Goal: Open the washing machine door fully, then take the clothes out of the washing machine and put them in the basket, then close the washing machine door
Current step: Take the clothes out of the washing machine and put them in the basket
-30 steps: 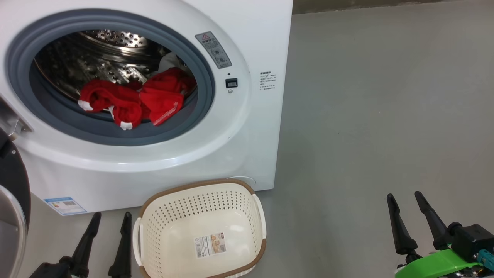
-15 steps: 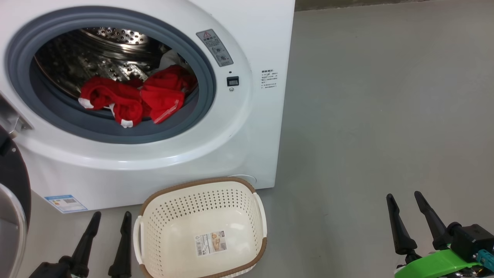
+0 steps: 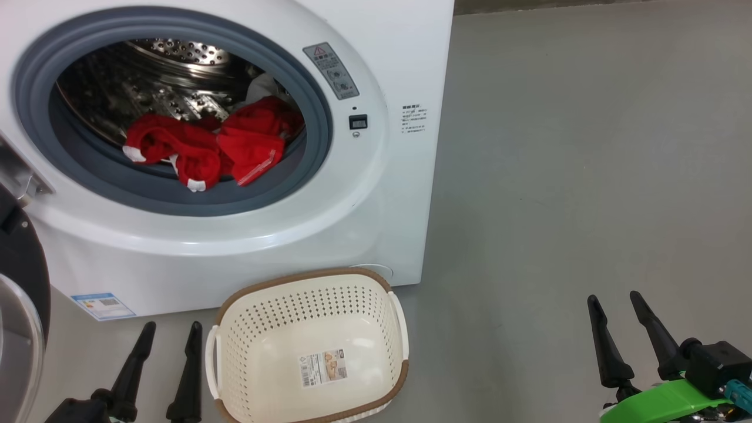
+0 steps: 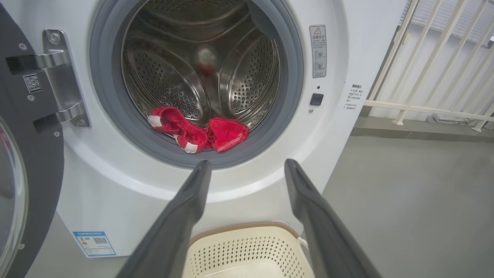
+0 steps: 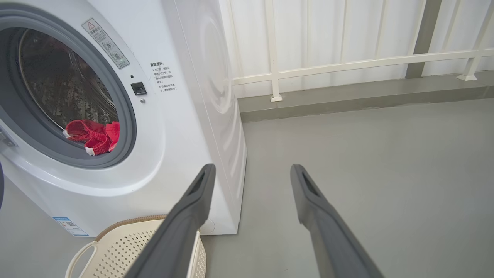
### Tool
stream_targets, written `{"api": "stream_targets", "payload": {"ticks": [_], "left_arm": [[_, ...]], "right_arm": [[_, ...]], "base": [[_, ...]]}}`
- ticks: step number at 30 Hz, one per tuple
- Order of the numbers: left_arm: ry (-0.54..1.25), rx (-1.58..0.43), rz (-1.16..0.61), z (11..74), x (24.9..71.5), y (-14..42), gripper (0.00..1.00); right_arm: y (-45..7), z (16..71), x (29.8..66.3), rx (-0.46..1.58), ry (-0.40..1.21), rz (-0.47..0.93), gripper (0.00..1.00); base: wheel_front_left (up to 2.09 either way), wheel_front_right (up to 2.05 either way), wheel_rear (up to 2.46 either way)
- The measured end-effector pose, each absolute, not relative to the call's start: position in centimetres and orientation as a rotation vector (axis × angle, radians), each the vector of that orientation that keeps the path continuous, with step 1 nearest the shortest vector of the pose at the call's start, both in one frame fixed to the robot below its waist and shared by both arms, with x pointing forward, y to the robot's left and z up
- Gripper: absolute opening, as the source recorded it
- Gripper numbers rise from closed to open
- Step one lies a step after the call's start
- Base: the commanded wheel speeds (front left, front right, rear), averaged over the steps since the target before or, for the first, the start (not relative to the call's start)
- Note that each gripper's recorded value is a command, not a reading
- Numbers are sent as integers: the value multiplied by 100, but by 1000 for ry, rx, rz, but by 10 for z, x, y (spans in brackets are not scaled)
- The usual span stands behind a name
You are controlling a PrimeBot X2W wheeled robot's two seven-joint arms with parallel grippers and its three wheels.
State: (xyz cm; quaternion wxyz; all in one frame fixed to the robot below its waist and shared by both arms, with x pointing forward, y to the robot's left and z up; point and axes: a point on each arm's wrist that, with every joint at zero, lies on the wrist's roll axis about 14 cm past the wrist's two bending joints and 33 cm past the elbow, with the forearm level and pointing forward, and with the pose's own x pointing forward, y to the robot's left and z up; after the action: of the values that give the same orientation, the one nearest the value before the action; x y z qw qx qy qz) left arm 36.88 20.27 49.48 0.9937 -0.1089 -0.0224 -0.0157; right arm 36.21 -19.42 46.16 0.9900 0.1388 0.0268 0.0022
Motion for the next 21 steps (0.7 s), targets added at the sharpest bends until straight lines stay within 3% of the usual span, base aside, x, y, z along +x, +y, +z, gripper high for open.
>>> {"api": "stream_targets", "payload": {"ticks": [11, 21], "left_arm": [[-59, -241, -23, 499, 369, 205, 100], [-57, -239, -24, 498, 371, 205, 100]], "right_arm": [[-192, 462, 365, 279, 54, 11, 100], [-192, 464, 369, 279, 46, 14, 100]], "base": [[21, -23, 2], [128, -133, 5]]}}
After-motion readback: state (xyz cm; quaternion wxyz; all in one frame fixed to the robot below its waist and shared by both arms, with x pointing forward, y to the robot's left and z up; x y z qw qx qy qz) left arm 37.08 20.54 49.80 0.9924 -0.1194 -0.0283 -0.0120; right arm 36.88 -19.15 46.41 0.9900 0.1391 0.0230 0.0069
